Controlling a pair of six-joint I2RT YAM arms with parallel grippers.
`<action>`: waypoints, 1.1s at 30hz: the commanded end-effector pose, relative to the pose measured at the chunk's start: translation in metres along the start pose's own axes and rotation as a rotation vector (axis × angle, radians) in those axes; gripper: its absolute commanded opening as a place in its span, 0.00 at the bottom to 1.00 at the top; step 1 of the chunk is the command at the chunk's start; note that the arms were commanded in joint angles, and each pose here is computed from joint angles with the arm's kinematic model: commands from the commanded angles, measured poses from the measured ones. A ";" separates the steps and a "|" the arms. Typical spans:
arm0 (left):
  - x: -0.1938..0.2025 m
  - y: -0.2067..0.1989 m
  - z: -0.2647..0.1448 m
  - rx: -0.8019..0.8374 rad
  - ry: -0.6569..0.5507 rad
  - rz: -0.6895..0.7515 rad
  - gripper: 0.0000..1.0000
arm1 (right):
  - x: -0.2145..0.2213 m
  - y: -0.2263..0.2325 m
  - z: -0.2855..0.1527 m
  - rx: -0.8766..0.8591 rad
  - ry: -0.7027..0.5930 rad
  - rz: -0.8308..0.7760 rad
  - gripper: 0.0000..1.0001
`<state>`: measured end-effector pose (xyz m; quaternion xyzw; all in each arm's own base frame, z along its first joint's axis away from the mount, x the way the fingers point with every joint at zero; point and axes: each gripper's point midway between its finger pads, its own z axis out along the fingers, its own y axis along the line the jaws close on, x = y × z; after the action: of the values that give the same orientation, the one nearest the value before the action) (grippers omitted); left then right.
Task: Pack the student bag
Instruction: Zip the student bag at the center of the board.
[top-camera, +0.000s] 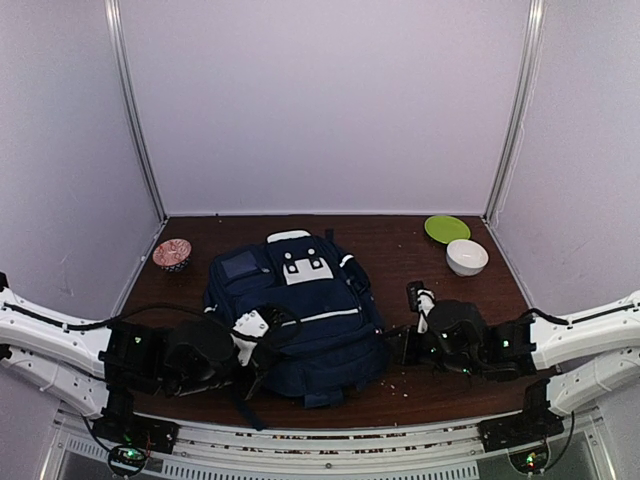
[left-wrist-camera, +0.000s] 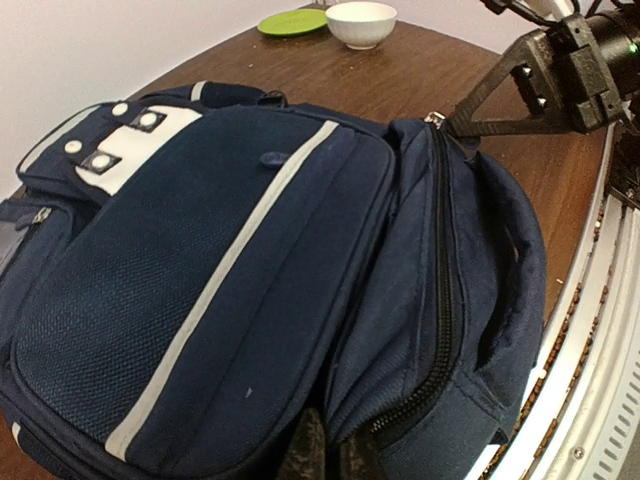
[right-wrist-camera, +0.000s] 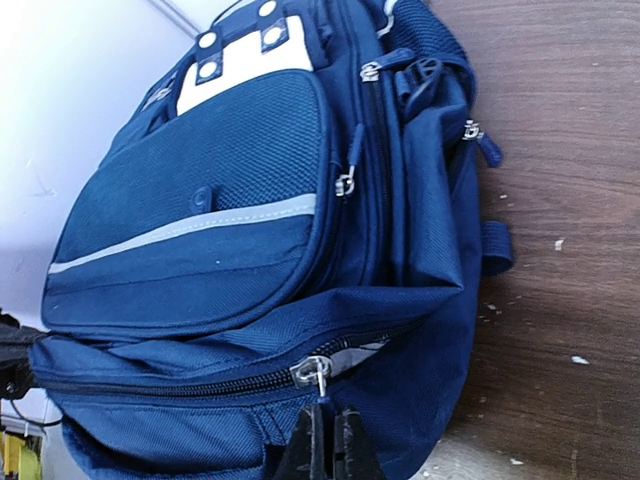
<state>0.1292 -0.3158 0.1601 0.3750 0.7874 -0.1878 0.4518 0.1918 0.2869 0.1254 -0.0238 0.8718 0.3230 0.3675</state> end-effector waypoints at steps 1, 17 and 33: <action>0.048 0.061 -0.017 -0.275 0.114 -0.056 0.00 | -0.005 -0.049 0.006 0.181 -0.053 -0.040 0.00; -0.030 0.028 -0.063 0.017 -0.122 -0.037 0.98 | 0.024 0.063 -0.006 -0.182 0.051 -0.181 0.00; -0.047 -0.071 0.014 0.261 -0.045 0.175 0.98 | 0.037 0.129 -0.030 -0.396 0.085 -0.257 0.00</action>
<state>0.1042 -0.3513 0.1530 0.4794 0.7544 -0.2014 0.4006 0.1190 0.3583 0.1415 -0.2151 0.8385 0.3699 0.3374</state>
